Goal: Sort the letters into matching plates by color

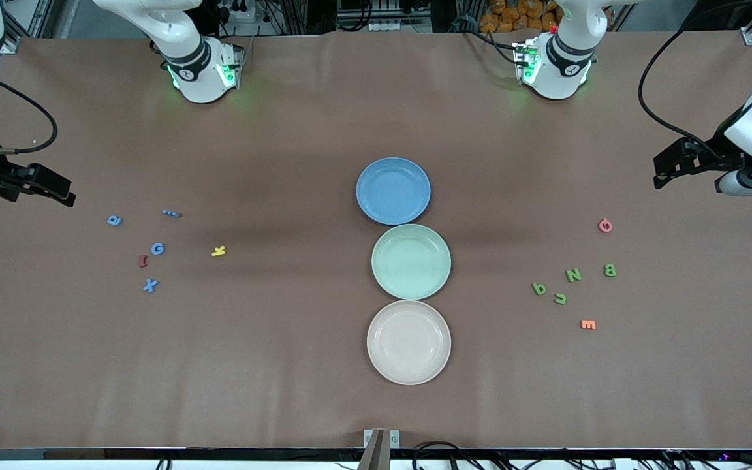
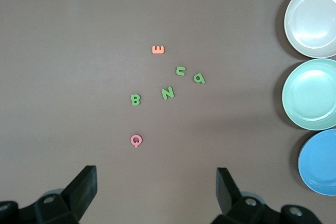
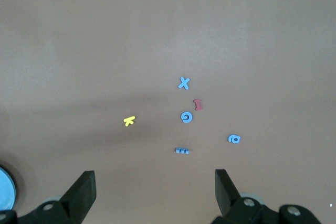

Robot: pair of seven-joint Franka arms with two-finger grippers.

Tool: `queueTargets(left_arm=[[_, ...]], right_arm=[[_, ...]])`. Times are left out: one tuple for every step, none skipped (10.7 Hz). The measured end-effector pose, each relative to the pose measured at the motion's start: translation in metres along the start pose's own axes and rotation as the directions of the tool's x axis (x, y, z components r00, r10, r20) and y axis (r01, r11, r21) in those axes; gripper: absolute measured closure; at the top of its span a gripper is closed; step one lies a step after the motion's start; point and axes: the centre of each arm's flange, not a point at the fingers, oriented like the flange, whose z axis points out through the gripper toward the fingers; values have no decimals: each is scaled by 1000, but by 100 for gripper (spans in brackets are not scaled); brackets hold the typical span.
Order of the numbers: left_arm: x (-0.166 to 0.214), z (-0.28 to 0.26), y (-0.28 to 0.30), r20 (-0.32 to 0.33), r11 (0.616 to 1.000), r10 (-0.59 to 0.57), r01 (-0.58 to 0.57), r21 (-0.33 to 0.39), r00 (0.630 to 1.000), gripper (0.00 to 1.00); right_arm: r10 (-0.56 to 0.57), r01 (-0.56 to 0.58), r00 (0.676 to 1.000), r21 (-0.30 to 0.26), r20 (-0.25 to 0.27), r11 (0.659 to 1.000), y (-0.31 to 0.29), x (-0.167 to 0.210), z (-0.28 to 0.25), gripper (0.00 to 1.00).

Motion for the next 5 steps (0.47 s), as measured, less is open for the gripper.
queueTargets(left_arm=[[0, 1, 0, 1, 1000, 0, 0, 0, 1000, 0], [0, 1, 0, 1, 1000, 0, 0, 0, 1000, 0], [0, 1, 0, 2, 1000, 0, 0, 0, 1000, 0], [1, 1, 0, 3, 1000, 0, 0, 0, 1000, 0], [1, 2, 0, 4, 1000, -1, 1, -1, 1000, 0]], right_arm=[[0, 0, 1000, 0, 0, 1000, 0, 0, 0, 0], [0, 0, 1000, 0, 0, 1000, 0, 0, 0, 0], [0, 0, 1000, 0, 1, 1000, 0, 0, 0, 0], [0, 0, 1000, -1, 1, 1000, 0, 0, 0, 0], [1, -1, 1000, -1, 1, 1000, 0, 0, 0, 0]])
